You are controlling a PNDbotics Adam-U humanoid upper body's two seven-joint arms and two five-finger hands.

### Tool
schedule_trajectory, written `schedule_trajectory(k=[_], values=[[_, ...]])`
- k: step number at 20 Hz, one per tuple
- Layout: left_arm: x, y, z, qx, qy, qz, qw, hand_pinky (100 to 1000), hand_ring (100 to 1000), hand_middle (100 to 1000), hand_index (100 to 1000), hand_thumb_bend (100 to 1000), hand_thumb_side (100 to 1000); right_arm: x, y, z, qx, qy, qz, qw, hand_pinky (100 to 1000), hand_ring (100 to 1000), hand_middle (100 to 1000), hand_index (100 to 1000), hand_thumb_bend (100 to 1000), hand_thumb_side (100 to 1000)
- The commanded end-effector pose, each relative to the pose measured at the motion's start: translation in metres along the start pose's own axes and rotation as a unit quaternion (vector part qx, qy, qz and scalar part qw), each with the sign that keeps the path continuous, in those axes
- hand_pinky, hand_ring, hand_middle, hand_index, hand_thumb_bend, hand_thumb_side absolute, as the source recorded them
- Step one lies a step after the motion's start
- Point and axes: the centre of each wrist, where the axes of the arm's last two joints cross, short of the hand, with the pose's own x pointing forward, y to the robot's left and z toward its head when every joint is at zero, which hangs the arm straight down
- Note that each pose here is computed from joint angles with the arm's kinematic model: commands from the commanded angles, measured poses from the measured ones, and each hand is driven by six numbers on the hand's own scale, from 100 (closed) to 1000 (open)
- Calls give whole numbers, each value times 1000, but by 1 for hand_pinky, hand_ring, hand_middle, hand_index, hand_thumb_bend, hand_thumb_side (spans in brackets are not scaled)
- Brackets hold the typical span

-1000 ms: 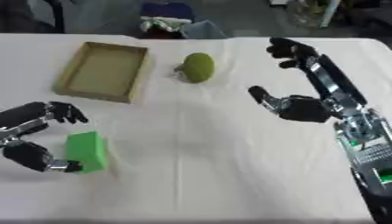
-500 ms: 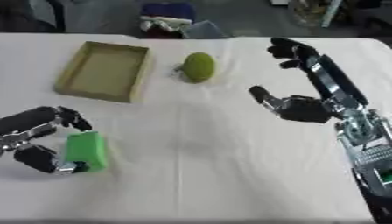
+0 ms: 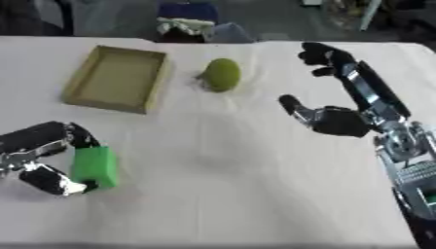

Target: Pick up objects on the table and place them in the box.

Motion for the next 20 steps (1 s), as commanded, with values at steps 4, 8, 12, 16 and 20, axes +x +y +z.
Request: schedule_trajectory(k=[4, 8, 12, 16, 20], values=[[0, 20, 8, 65, 9, -29, 997, 550, 441, 371, 536, 328, 319, 4, -8, -2, -3, -8, 10, 1000, 812, 869, 824, 950, 400, 397], [4, 49, 19, 128, 7, -28, 991, 556, 438, 368, 533, 324, 329, 3, -8, -2, -3, -6, 10, 1000, 812, 869, 824, 950, 396, 397], [-5, 90, 30, 187, 30, -30, 982, 566, 444, 374, 539, 331, 327, 3, -6, -1, 0, -6, 8, 1000, 812, 869, 824, 950, 396, 397], [-32, 114, 23, 229, 97, -8, 969, 575, 467, 405, 571, 361, 350, 3, -4, -1, 6, -6, 6, 1000, 812, 869, 824, 950, 396, 397], [-67, 116, -1, 253, 178, 18, 951, 573, 470, 407, 574, 379, 359, 3, -3, -2, 10, -9, 3, 1000, 812, 869, 824, 950, 395, 397]])
